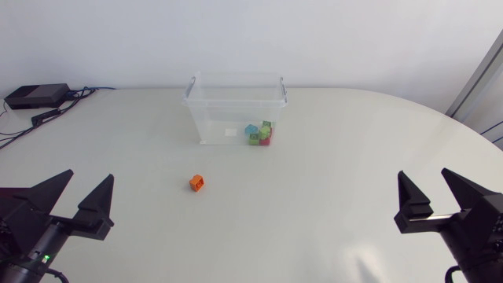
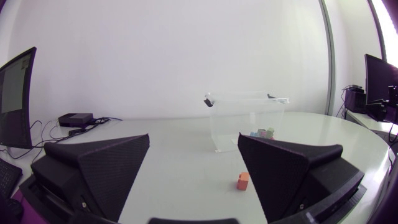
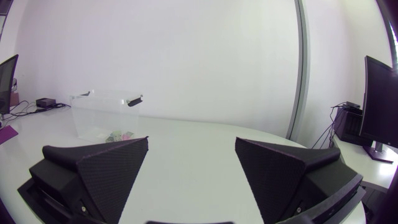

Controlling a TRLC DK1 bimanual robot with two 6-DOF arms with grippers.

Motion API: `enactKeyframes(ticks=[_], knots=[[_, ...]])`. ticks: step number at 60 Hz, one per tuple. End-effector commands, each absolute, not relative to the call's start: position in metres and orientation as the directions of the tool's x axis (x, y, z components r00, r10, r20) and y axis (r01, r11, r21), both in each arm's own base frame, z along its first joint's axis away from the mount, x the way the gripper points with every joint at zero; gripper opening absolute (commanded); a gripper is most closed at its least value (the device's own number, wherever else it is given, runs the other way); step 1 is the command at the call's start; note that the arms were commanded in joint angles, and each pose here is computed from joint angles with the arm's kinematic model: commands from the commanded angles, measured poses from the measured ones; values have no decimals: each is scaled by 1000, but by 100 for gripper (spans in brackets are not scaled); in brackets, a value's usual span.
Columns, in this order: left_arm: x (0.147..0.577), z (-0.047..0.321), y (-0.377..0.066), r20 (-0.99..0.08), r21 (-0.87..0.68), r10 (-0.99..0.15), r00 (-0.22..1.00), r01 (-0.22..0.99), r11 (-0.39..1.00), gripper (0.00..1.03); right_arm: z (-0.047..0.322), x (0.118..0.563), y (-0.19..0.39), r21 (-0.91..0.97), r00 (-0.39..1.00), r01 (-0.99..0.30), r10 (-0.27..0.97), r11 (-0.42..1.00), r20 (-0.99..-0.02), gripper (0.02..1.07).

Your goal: Place the duplo bricks in the container

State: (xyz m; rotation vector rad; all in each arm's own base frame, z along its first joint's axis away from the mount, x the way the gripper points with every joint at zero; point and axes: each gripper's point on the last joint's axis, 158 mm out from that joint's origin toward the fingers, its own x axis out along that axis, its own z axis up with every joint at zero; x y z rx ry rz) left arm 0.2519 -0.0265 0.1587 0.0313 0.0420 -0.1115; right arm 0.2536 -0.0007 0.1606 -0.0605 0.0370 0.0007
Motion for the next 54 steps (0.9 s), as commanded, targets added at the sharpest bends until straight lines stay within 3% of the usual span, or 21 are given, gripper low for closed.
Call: enactKeyframes(ticks=[1, 54], knots=[[252, 152, -29, -53, 37, -121, 991, 123, 992, 100, 147, 254, -3, -79, 998, 3, -8, 997, -65, 103], [252, 159, -33, -24, 128, -138, 990, 140, 982, 99, 147, 254, -3, -79, 998, 3, -8, 997, -65, 103]])
